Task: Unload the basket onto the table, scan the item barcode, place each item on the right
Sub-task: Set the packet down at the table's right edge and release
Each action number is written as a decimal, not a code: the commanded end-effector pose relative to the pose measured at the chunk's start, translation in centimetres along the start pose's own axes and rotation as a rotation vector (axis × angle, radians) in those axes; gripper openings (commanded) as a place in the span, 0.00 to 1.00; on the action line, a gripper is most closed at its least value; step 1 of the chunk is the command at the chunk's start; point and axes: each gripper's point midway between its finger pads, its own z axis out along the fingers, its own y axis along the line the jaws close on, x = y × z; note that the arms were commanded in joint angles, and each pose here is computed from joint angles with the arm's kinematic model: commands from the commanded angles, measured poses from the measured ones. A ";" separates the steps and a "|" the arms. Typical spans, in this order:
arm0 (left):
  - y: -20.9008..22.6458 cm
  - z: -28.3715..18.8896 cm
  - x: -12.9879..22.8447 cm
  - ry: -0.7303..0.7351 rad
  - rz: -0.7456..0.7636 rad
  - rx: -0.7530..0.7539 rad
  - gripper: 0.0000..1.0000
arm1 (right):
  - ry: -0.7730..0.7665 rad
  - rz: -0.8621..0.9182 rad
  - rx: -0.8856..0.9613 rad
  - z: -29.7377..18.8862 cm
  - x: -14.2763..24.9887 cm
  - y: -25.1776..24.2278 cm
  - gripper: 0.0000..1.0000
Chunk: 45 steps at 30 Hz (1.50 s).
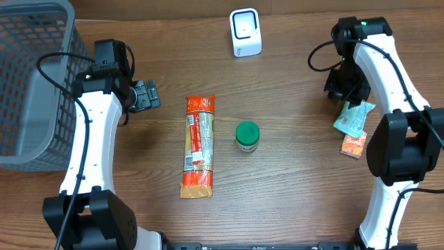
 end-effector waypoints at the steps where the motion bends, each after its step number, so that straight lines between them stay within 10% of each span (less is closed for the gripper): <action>1: 0.3 0.2 0.2 0.005 0.006 -0.008 1.00 | 0.031 -0.004 -0.036 0.1 0.8 0.7 0.41; 9: 0.2 0.2 0.1 0.005 0.006 -0.008 1.00 | -0.060 0.002 -0.086 2.4 -1.6 2.4 0.04; 33: 0.2 0.2 0.1 0.005 0.006 -0.008 1.00 | -0.041 0.073 0.122 8.2 -1.8 -4.0 0.04; 45: 0.2 0.2 0.1 0.005 0.006 -0.008 0.99 | -0.025 -0.066 -0.033 1.2 0.7 0.3 0.04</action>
